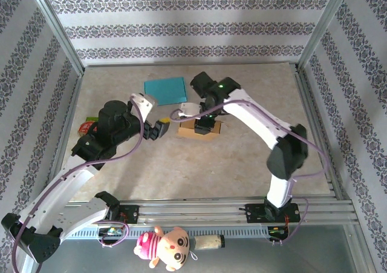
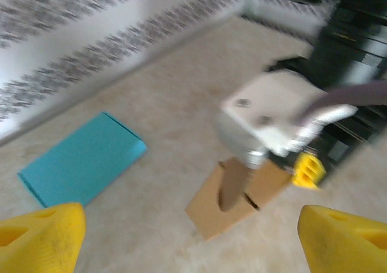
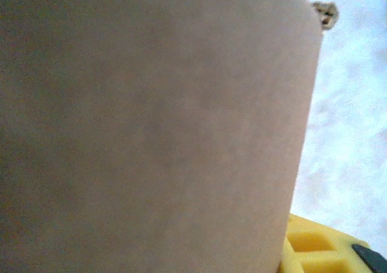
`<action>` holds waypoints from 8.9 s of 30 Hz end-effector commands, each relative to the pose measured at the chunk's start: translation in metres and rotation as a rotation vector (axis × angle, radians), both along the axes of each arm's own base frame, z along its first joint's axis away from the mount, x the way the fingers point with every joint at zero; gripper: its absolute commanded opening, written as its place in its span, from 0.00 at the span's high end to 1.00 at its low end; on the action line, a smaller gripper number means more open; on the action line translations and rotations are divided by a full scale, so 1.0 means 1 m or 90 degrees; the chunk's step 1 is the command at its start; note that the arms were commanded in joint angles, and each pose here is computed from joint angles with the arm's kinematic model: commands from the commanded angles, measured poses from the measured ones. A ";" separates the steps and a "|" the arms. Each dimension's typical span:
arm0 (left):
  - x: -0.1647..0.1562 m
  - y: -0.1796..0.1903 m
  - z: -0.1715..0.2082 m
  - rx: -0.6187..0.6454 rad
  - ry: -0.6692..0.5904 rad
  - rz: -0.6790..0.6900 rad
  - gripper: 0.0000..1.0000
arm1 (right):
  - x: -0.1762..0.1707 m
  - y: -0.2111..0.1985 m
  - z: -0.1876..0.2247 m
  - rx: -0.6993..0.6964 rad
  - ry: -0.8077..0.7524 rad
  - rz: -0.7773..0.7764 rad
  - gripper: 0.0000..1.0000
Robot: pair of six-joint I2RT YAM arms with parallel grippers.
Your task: Fold the paper box
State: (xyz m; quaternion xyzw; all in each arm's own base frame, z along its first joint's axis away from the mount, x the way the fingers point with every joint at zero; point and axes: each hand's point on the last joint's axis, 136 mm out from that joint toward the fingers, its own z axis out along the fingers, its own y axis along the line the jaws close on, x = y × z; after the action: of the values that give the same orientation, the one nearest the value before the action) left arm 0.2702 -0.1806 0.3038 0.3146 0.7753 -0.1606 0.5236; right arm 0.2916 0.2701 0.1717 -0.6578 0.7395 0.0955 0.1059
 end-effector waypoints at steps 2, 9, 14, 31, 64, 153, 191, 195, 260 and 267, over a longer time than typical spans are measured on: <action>-0.038 -0.013 -0.018 0.059 0.035 -0.152 0.09 | -0.013 -0.024 -0.006 -0.105 0.064 0.046 0.61; -0.035 -0.010 -0.035 0.062 0.040 -0.136 0.07 | 0.005 -0.002 -0.023 -0.051 0.098 0.074 0.54; -0.021 -0.015 -0.037 0.014 0.040 -0.102 0.07 | 0.021 0.007 -0.018 -0.010 0.084 0.070 0.38; 0.009 -0.011 -0.032 -0.041 0.066 0.005 0.01 | 0.041 0.028 0.071 0.207 0.028 -0.013 0.21; 0.045 -0.017 -0.051 -0.232 0.310 -0.018 0.03 | 0.029 -0.088 0.035 0.516 0.142 -0.602 0.59; 0.045 -0.061 -0.108 -0.281 0.500 0.071 0.98 | 0.022 -0.078 0.015 0.465 0.255 -0.834 0.92; 0.055 -0.066 -0.104 -0.340 0.509 0.110 0.98 | -0.004 -0.089 -0.018 0.382 0.180 -0.831 0.92; 0.057 -0.070 -0.104 -0.358 0.527 0.113 0.98 | -0.004 -0.087 -0.019 0.380 0.183 -0.829 0.92; 0.065 -0.057 -0.083 -0.358 0.394 0.180 0.61 | 0.015 -0.086 0.062 0.519 0.107 -0.789 0.66; 0.072 -0.075 -0.101 -0.342 0.461 0.164 0.74 | 0.015 -0.078 0.037 0.479 0.141 -0.788 0.74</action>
State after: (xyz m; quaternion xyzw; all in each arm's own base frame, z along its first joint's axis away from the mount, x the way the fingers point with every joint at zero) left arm 0.3409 -0.2444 0.1887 -0.0123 0.8825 -0.3645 0.2971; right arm 0.3047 0.1892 0.2082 -0.0207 0.8998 0.3308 0.2838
